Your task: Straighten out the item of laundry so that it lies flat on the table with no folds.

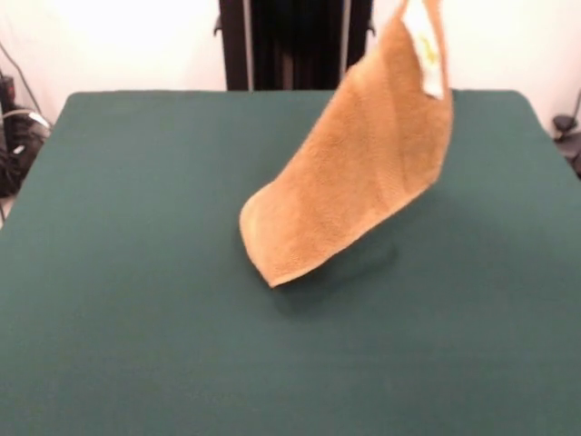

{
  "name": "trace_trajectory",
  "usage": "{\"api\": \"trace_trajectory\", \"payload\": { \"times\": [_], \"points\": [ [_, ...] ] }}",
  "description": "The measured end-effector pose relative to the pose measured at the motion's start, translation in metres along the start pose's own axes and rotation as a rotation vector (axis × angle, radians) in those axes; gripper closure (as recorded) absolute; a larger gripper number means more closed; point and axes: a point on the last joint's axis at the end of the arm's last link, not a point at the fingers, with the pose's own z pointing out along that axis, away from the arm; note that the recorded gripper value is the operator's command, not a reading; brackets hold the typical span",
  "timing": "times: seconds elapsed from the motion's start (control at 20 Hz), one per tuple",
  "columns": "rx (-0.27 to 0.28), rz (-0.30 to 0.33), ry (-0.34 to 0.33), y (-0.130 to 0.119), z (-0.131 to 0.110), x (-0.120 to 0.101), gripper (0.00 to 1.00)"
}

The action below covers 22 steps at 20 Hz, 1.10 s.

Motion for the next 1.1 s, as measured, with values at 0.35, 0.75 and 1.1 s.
{"api": "trace_trajectory", "payload": {
  "times": [0.35, 0.75, 1.1],
  "points": [
    [0.196, -0.262, -0.078, 0.065, 0.049, 0.044, 1.0],
    [0.324, -0.371, -0.108, 0.118, 0.123, 0.101, 1.0],
    [0.366, -0.241, -0.083, 0.125, 0.151, 0.125, 1.0]
  ]
}}
